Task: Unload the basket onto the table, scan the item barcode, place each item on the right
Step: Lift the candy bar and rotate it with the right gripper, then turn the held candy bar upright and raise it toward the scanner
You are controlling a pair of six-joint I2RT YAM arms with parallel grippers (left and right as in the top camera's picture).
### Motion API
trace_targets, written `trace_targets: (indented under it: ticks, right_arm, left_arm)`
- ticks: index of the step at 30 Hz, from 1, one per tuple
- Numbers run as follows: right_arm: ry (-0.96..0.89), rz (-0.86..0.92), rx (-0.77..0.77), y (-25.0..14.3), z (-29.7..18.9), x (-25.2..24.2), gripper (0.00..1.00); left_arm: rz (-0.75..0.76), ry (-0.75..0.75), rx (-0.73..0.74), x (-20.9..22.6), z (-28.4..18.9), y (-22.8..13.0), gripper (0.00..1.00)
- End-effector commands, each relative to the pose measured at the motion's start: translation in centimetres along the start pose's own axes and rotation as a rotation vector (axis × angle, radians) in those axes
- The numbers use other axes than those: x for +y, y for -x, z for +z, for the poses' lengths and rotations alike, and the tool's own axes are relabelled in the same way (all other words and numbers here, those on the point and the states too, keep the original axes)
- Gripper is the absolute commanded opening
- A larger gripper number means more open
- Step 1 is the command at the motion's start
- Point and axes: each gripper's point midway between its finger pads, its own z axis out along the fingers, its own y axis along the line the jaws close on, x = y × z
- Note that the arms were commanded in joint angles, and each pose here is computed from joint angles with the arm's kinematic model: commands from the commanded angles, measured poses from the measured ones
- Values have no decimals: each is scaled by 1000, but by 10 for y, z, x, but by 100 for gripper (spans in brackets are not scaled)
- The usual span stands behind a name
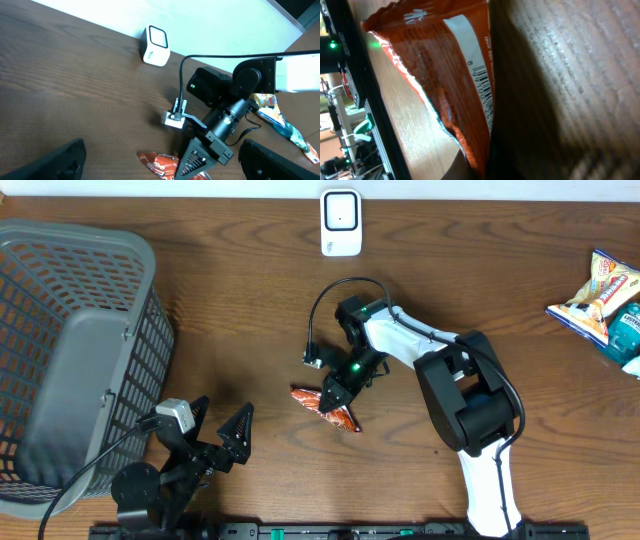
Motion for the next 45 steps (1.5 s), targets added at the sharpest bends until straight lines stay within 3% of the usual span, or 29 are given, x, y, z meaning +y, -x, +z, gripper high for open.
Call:
trace_targets:
  ticks: [1,4,6,8,19,27,33,38,45]
  right_arm:
    - [-207,107,83,-15,5,-44,11]
    - [-338,153,101,-18,-1,-65,34]
    - [-405,181,103,-19,-5,-76,42]
    - [-440,196,100,-18,-8,-82,57]
    - [-550,177,22,13,-58,-64,98]
    - [-564,73,-24,19,-92,-13,99]
    - [-472,-92,68,6,-69,8,99]
    - [-478,-126,108,-9,-39,-2,99]
    - [-737,-82,125,-14,-27,-31,99]
  left_arm:
    - [4,-4,-4,-1,-1,1,98]
    - [4,-4,-4,-1,-1,1,98]
    - [4,-4,-4,-1,-1,1,98]
    - [4,-4,-4,-1,-1,1,98]
    - [4,-4,-4,-1,-1,1,98]
    - [4,-4,-4,-1,-1,1,98]
    - [4,-4,-4,-1,-1,1,98]
    - [4,-4,-4,-1,-1,1,98]
    - [4,-4,-4,-1,-1,1,98]
